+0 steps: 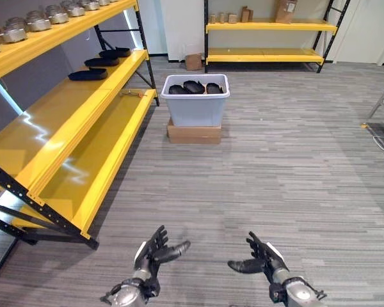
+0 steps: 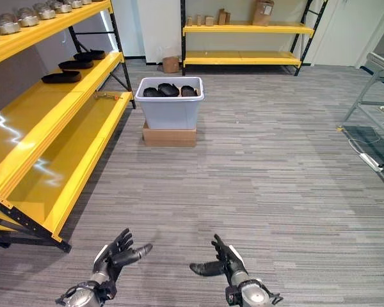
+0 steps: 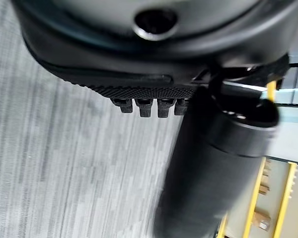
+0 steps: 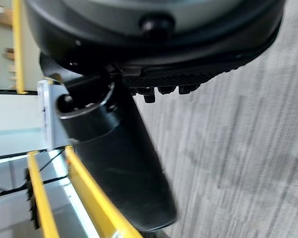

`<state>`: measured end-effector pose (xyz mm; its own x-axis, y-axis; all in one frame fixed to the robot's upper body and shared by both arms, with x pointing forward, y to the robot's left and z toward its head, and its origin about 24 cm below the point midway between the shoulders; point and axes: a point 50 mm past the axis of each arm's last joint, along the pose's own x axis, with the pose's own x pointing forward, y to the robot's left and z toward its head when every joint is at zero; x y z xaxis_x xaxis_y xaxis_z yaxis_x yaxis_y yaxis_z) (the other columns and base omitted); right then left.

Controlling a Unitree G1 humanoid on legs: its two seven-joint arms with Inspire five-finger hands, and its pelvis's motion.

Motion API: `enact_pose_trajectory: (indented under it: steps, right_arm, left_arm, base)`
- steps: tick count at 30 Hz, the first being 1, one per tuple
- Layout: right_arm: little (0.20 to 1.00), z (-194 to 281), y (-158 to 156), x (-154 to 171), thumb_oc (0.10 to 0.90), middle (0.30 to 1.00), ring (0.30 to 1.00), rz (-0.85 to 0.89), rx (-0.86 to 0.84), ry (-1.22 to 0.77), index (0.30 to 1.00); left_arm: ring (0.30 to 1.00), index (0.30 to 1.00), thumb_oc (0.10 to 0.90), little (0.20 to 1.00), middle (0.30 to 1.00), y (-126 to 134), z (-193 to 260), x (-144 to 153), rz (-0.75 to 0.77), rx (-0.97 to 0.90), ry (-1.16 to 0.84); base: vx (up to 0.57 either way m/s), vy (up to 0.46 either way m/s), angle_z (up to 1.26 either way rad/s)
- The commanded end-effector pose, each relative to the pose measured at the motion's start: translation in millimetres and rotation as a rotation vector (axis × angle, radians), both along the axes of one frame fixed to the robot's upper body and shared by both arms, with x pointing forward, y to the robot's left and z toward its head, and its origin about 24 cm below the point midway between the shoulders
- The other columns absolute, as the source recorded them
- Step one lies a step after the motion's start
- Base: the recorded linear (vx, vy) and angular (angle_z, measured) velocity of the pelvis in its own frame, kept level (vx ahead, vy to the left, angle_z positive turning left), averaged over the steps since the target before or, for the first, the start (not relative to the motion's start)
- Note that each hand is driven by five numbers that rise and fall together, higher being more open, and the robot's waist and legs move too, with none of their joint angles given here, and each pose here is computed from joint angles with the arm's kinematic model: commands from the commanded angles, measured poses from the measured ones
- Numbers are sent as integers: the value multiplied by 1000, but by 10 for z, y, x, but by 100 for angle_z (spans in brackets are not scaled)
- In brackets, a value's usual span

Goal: Move parts from the plastic box to the shelf.

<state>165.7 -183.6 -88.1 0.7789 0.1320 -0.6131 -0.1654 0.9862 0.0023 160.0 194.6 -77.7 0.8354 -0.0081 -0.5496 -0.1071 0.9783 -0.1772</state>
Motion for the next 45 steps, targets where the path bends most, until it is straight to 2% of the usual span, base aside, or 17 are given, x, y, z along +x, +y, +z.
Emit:
enact_pose_trajectory:
  steps: [1,22,26,28,32,34,38,45]
  right_arm:
    - [1000,334,95,338,900,1000,1000,10,67,-220,1000]
    - [1000,338,105,325,900,1000,1000,18,73,-221,1000]
    - [1000,367,104,378,900,1000,1000,26,69,-239,1000]
    - [1000,469,121,509,900,1000,1000,81,16,-299,1000]
    - [1000,418,189,482,900,1000,1000,44,99,-263,1000]
    - [1000,388,166,404,900,1000,1000,31,103,-248,1000]
    - [1000,383,98,393,900,1000,1000,-34,154,-234,1000]
    - [1000,419,66,343,900,1000,1000,-41,180,-244,1000]
  left_arm:
    - [1000,1000,900,1000,1000,14,318,350,-32,6,-213]
    - [1000,1000,900,1000,1000,16,299,326,-27,3,-204]
    - [1000,1000,900,1000,1000,25,333,362,-29,9,-224]
    - [1000,1000,900,1000,1000,17,413,443,-39,14,-266]
    - [1000,1000,900,1000,1000,37,469,472,-61,42,-286]
    - [1000,1000,900,1000,1000,17,522,518,-126,94,-308]
    - [1000,1000,900,1000,1000,22,474,463,-106,69,-287]
    - [1000,1000,900,1000,1000,-82,464,492,-122,38,-293]
  base:
    - [0,0,0]
    - [-1,-1,0]
    - [-25,7,0]
    - [-142,86,-14]
    - [-38,222,-33]
    - [55,337,40]
    - [325,46,26]
    - [458,-138,49]
